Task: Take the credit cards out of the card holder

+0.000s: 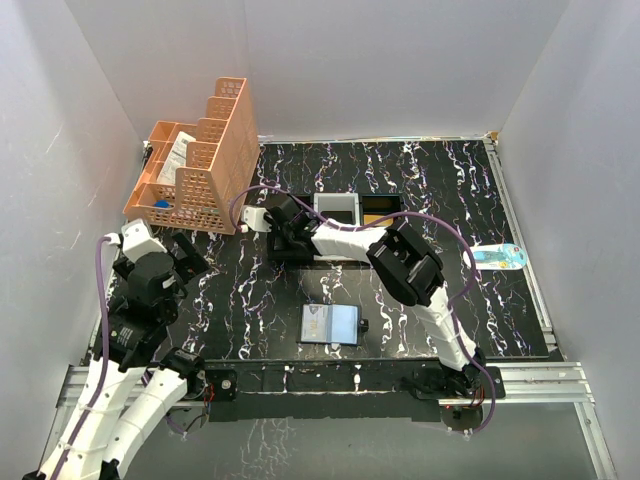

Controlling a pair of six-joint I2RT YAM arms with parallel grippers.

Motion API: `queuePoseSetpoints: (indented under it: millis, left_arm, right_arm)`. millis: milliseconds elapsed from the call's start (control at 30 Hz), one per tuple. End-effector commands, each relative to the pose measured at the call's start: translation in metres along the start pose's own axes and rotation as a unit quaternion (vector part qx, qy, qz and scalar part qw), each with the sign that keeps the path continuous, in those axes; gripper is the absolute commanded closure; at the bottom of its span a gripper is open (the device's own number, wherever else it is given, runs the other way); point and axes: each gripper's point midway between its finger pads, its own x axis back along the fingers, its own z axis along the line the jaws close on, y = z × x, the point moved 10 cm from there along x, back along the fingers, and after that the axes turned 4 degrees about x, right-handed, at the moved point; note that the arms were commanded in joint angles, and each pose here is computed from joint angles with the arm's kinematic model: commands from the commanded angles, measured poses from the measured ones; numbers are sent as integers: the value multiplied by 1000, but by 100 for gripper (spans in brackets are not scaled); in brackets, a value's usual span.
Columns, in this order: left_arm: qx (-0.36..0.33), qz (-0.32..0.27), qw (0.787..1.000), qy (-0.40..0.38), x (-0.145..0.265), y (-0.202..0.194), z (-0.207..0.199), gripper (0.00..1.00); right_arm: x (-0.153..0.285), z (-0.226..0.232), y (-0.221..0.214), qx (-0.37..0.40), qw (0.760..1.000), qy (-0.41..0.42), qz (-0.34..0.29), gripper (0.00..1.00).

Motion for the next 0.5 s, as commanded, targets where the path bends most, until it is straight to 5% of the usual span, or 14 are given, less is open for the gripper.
queuePoseSetpoints:
  millis: [0,267,467]
  left_arm:
    - [14,-22,999,25,3,4,6,1]
    - [7,-11,1000,22,0,3,3,1]
    - [7,-10,1000,19,0,2,3,1]
  right_arm:
    - [-2,-26,12,-1,998,-63,-2,100]
    - [-9,-17,6,0,997,-74,20,99]
    - [-7,-18,8,-18,996,-87,19,86]
